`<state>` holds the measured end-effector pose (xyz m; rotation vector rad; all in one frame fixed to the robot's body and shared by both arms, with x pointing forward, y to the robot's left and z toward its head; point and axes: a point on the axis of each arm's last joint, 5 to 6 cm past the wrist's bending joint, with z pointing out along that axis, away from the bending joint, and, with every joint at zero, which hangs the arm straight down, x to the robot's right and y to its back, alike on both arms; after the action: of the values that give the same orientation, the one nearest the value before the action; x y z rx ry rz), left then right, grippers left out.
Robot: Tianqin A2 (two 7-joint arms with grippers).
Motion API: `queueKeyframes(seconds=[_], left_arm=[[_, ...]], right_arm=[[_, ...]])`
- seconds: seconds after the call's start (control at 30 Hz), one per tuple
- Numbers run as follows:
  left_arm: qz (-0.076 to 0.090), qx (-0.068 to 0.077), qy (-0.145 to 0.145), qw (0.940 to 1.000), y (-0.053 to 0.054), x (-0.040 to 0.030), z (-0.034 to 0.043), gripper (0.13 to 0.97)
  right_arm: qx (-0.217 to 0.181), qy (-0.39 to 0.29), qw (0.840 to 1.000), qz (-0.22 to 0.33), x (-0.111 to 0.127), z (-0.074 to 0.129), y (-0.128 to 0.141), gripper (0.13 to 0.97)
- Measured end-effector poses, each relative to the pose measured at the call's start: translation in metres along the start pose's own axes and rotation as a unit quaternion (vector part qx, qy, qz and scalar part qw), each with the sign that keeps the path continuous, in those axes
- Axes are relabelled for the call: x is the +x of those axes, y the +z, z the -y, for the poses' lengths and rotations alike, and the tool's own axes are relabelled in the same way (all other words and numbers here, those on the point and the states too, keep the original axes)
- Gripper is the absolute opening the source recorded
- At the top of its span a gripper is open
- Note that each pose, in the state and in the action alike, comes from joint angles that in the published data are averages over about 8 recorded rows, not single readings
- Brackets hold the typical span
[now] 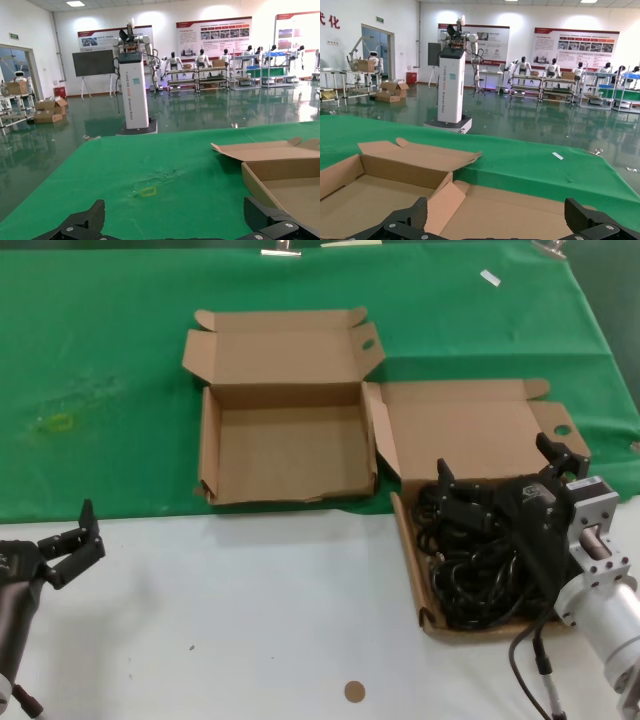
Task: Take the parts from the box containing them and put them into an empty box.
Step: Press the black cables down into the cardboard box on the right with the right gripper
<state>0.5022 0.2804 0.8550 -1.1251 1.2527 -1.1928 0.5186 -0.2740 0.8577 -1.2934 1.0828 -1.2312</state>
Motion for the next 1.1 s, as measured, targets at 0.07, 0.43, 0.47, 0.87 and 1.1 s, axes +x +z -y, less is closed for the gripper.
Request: queueKeyframes(seconds=[0.07,0.43,0.47,0.87,1.1], left_arm=[[0.000,0.000,0.000,1.0000,0.0000,0.0000,0.0000,0.966],[0.000,0.000,0.000,1.0000,0.0000,0.0000,0.0000,0.966],[0.000,0.000,0.000,1.0000,0.0000,0.0000,0.0000,0.966],[0.000,0.000,0.000,1.0000,0.0000,0.0000,0.0000,0.950],[0.000,0.000,0.000,1.0000,0.0000,0.0000,0.0000,0.907]], right_arm=[[0.000,0.000,1.000,0.000,0.0000,0.0000,0.0000,0.966],[0.000,0.000,1.000,0.000,0.0000,0.0000,0.0000,0.966],[0.000,0.000,1.000,0.000,0.0000,0.0000,0.0000,0.966],[0.000,0.000,1.000,0.000,0.0000,0.0000,0.0000,0.966],[0.000,0.000,1.000,0.000,-0.0001,-0.0002,-0.0002,0.966]])
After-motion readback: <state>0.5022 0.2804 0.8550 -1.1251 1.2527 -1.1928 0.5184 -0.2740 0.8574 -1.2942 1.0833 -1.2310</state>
